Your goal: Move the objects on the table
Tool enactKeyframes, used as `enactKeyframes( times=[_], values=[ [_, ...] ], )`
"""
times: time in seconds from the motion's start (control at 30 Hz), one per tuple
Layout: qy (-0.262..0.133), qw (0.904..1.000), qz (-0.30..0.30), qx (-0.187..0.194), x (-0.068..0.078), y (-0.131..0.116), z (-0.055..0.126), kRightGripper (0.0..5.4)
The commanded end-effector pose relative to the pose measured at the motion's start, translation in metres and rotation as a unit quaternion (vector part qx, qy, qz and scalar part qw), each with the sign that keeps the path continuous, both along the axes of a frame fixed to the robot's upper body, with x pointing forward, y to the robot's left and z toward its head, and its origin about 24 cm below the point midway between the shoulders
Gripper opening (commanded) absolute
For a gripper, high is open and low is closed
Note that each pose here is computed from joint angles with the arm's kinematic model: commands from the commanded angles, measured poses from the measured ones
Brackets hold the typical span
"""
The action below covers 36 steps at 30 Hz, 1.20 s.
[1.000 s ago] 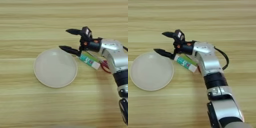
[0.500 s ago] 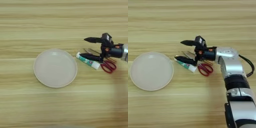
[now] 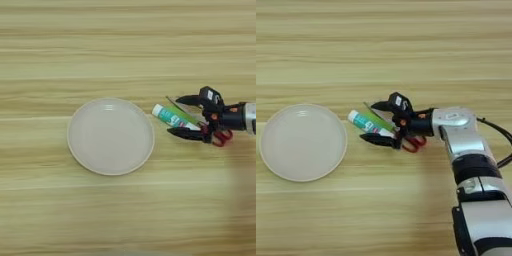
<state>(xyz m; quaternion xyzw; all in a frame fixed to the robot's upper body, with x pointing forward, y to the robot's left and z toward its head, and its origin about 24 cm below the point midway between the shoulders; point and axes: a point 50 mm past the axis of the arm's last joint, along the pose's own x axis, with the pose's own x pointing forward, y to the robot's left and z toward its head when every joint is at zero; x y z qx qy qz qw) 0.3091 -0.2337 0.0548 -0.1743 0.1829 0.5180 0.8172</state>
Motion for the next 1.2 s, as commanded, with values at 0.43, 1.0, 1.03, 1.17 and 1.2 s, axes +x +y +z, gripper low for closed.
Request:
enactKeyframes(
  times=[0.43, 1.0, 1.03, 1.17, 1.2],
  values=[
    [-0.064, 0.9964, -0.007, -0.056, 0.021, 0.003, 0.017, 4.80],
    [-0.037, 0.9962, 0.006, -0.079, 0.016, 0.003, 0.004, 2.89],
    [-0.033, 0.9958, 0.006, -0.085, 0.015, 0.003, 0.002, 2.82],
    [-0.029, 0.9946, 0.009, -0.099, 0.014, 0.004, -0.003, 2.40],
    [-0.029, 0.9945, 0.010, -0.100, 0.014, 0.004, -0.004, 2.35]
  ],
)
